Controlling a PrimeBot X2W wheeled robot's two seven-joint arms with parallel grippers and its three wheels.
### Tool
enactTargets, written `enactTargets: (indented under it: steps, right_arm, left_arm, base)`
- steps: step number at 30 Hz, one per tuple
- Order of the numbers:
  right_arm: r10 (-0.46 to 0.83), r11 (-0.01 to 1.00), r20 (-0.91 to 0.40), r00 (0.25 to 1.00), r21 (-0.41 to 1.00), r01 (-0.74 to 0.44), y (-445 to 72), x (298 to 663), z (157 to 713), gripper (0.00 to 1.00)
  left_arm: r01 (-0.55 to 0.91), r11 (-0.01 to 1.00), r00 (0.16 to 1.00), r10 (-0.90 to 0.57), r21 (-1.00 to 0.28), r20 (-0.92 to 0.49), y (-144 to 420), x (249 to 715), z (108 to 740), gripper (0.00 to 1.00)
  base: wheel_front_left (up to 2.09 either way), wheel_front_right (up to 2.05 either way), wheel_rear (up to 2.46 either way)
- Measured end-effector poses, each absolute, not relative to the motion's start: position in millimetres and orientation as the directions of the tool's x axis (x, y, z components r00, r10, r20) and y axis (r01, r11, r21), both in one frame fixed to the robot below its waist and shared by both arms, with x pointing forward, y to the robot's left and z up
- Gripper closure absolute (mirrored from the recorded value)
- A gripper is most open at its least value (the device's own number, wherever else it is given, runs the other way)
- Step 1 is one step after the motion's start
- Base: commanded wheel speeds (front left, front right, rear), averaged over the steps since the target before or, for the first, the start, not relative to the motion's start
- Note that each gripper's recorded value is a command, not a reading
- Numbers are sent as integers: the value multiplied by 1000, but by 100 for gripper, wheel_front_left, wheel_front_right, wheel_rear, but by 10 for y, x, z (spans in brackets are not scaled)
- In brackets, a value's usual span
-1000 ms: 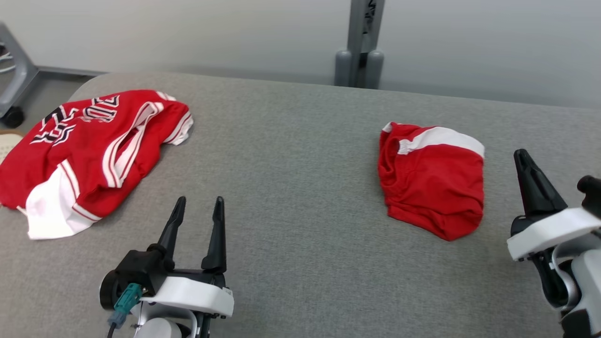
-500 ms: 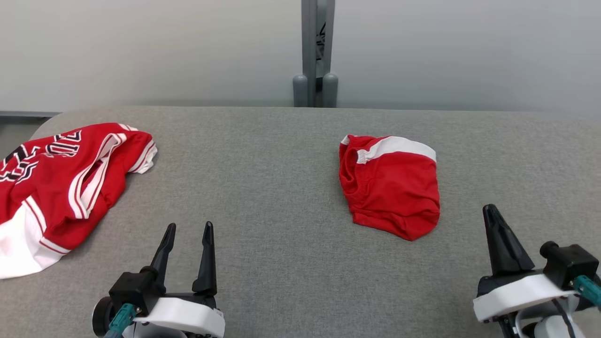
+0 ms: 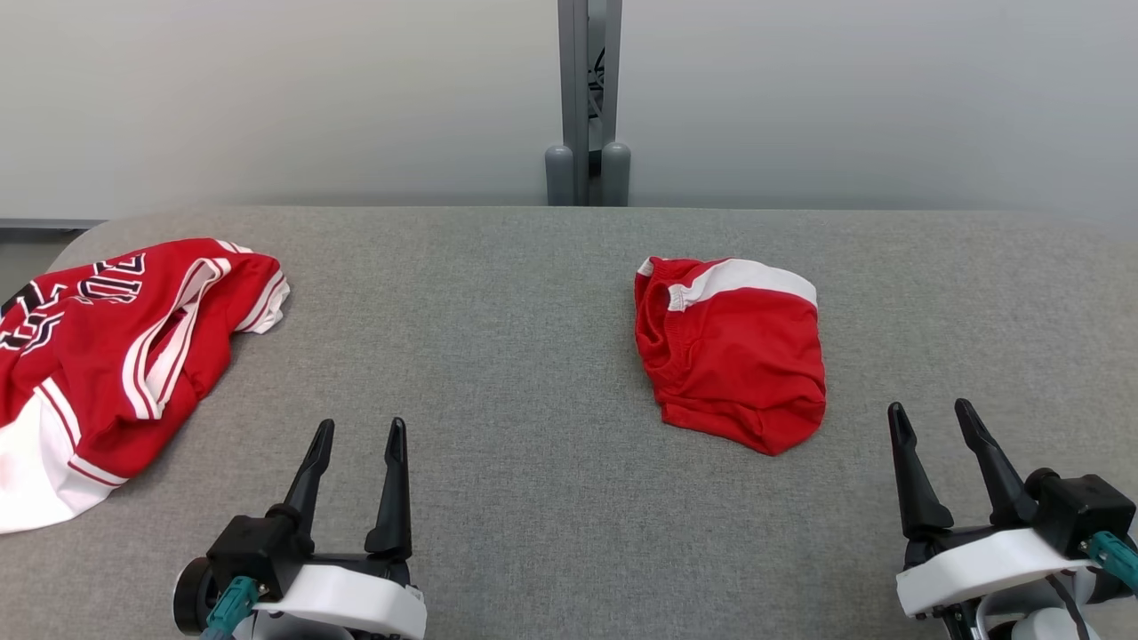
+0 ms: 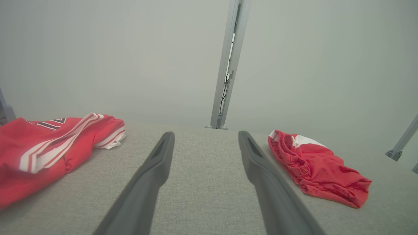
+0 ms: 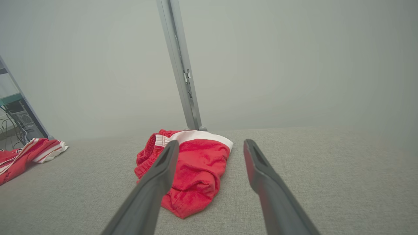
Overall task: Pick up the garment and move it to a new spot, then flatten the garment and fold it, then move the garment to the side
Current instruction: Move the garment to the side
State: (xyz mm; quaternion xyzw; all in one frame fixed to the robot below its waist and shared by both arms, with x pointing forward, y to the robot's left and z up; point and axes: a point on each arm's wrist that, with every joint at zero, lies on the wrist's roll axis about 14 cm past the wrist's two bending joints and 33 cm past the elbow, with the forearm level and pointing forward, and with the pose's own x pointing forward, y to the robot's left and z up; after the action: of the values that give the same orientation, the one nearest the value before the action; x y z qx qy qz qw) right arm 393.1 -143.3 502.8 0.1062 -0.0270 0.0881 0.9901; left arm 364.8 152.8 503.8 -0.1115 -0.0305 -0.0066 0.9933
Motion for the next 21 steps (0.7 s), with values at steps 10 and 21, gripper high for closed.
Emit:
enactTargets:
  steps: [10,21]
  right_arm:
    - [167,953,40,985,248,-171,-1446,4084,4915,0]
    - [286,878,-192,939,444,-177,-1349,4734,4459,0]
  left_arm:
    - [20,977,999,-9,-214,54,1525,3722,5008,0]
    - [21,977,1000,-19,-212,13,1502,3938,4863,0]
  base:
    - [0,0,0]
    - [0,0,0]
